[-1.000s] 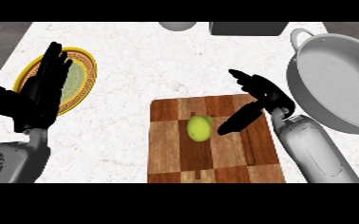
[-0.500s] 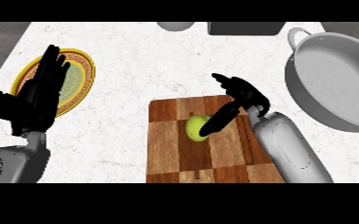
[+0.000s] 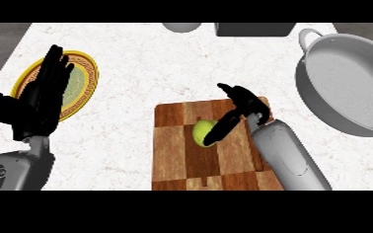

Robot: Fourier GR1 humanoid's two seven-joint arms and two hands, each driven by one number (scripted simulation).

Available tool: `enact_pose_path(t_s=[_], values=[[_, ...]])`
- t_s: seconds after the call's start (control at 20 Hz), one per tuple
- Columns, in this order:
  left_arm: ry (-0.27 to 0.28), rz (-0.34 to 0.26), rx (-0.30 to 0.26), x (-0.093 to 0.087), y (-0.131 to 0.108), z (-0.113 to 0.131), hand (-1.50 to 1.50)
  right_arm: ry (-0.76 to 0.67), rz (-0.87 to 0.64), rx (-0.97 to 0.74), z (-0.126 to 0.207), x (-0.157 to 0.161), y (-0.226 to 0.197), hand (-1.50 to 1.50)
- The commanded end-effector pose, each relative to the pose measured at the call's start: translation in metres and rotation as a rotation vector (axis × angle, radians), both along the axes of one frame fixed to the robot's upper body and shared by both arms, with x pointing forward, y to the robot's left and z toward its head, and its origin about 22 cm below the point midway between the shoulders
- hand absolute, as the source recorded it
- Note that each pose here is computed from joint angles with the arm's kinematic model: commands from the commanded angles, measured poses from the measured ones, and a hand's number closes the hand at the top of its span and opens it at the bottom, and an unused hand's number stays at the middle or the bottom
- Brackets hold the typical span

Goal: Pick the pear from the cutting board and place it in the pot

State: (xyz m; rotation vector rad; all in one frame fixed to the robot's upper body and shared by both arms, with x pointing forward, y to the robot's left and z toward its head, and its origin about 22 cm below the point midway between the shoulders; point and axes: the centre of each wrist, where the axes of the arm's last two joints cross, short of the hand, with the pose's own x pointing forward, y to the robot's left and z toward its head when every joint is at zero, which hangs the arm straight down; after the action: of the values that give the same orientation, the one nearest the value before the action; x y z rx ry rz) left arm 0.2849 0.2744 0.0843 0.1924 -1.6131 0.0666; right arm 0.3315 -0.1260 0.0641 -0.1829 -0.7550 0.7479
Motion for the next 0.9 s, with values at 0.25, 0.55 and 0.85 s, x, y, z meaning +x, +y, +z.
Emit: enact_pose_path(t_s=[0.25, 0.55, 0.85], values=[[0.011, 0.024, 0.004, -0.007, 0.011, 0.005, 0.00, 0.031, 0.017, -0.040, -0.014, -0.013, 0.012, -1.50], [0.006, -0.006, 0.002, 0.006, 0.008, -0.006, 0.00, 0.066, -0.011, -0.059, -0.049, -0.013, 0.016, -1.50], [0.008, 0.024, 0.015, 0.011, 0.015, 0.003, 0.00, 0.017, 0.158, -0.056, -0.053, -0.019, 0.017, 1.50]])
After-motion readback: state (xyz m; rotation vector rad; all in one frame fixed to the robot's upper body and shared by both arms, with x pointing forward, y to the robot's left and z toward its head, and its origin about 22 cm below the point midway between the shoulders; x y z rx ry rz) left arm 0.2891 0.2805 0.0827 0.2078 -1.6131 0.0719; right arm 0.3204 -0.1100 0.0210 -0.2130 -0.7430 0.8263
